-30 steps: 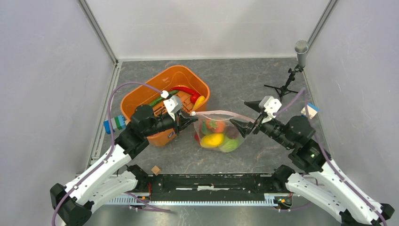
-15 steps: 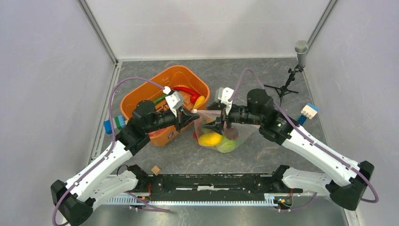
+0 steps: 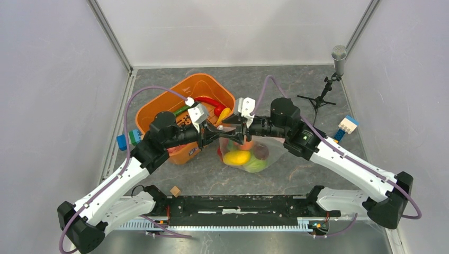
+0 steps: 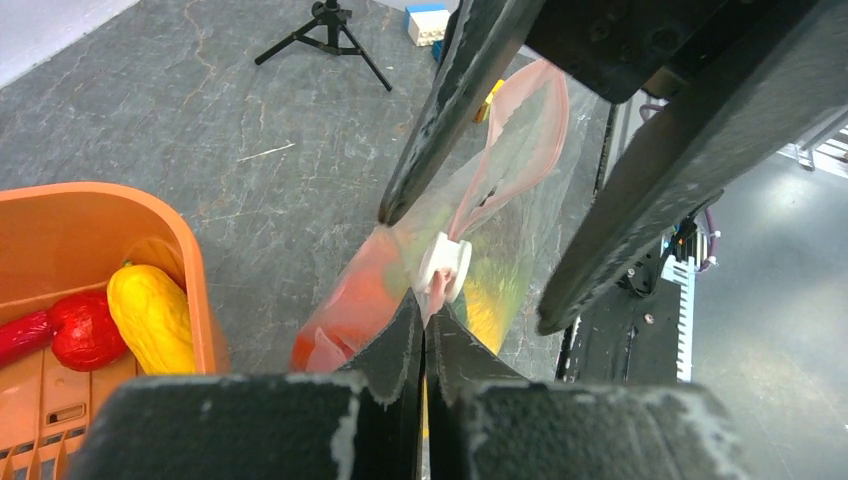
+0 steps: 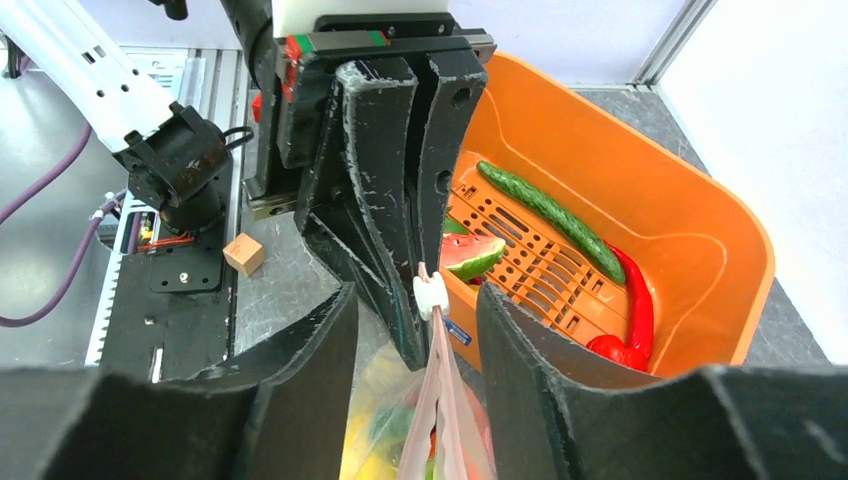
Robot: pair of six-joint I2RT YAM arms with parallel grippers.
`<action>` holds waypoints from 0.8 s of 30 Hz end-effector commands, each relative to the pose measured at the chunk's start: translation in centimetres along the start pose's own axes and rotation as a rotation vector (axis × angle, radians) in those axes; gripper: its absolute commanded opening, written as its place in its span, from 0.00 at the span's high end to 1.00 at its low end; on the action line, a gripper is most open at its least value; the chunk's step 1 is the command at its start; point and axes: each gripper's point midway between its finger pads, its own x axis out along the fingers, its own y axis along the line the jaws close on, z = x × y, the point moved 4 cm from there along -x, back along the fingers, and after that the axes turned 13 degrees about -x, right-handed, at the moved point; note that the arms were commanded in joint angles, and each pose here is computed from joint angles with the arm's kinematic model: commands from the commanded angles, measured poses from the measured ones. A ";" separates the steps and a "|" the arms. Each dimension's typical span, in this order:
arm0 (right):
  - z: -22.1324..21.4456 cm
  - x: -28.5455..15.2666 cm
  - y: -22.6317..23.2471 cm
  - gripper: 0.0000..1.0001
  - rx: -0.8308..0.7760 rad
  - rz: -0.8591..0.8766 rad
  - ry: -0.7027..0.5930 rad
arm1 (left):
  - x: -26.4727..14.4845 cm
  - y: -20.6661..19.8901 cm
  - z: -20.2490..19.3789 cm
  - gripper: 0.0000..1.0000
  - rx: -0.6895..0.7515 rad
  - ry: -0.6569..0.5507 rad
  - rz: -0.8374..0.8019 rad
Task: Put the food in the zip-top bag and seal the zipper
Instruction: Unzip the zipper food storage bag at the center of the board.
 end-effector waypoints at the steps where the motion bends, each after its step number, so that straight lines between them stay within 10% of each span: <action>1: 2.2 0.4 -1.5 0.50 -0.059 -0.038 -0.065 | -0.1 -1.0 2.0 0.98 0.033 -0.046 -0.047; 11: 1.0 0.3 -1.0 0.99 -0.045 -0.042 -0.045 | -0.3 -0.7 2.1 0.98 0.033 -0.050 -0.019; 24: -2.1 -3.7 0.1 1.00 -0.075 -0.112 0.114 | -0.8 1.2 2.9 0.98 -0.009 -0.127 0.117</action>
